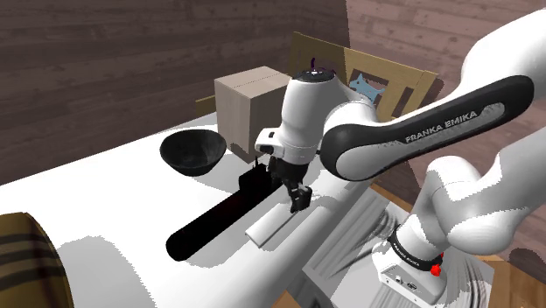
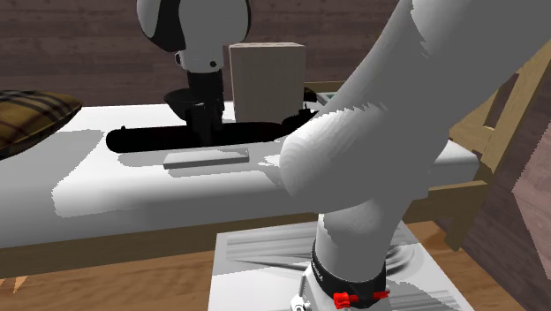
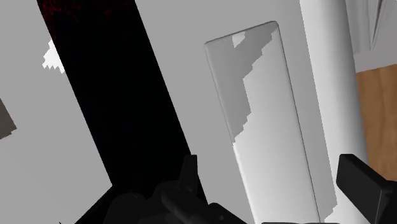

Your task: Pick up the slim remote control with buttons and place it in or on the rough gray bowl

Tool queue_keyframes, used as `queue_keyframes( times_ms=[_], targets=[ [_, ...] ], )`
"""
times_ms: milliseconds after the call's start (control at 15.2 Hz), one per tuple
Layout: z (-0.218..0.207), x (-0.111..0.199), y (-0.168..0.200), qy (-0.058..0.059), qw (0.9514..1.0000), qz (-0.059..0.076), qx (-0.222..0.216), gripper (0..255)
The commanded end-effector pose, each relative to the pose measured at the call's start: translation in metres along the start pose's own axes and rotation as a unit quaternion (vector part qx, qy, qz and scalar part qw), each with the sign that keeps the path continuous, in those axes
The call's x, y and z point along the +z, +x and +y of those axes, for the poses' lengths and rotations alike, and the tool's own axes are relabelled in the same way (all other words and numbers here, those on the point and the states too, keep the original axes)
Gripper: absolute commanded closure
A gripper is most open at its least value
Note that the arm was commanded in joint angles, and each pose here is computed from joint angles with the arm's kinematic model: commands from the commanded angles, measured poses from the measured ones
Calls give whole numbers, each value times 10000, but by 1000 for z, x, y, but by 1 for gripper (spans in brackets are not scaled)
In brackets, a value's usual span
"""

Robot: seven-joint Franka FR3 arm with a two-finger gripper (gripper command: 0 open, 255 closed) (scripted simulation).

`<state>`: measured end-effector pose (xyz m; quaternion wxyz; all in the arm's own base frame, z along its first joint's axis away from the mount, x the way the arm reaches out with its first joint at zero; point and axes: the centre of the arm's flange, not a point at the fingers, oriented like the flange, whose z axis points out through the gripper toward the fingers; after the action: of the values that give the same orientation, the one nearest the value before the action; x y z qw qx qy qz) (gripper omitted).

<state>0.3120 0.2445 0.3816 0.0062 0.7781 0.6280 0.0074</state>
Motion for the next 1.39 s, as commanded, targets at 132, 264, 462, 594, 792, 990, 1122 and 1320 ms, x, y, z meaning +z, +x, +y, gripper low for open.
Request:
queue_keyframes(
  times_ms=[132, 264, 462, 594, 792, 990, 1122, 1320],
  targets=[
    [-14, 26, 11, -5, 9991, -4, -427, 0],
    [-14, 37, 11, -5, 9991, -4, -427, 0],
    [-13, 52, 11, -5, 9991, -4, -427, 0],
    [-14, 55, 11, -5, 9991, -4, -427, 0],
    [-13, 55, 11, -5, 9991, -4, -427, 0],
    [-13, 55, 11, -5, 9991, -4, -427, 0],
    [-12, 55, 12, -4, 9991, -4, -427, 255],
    [-10, 58, 14, -5, 9991, -2, -427, 255]
  ],
)
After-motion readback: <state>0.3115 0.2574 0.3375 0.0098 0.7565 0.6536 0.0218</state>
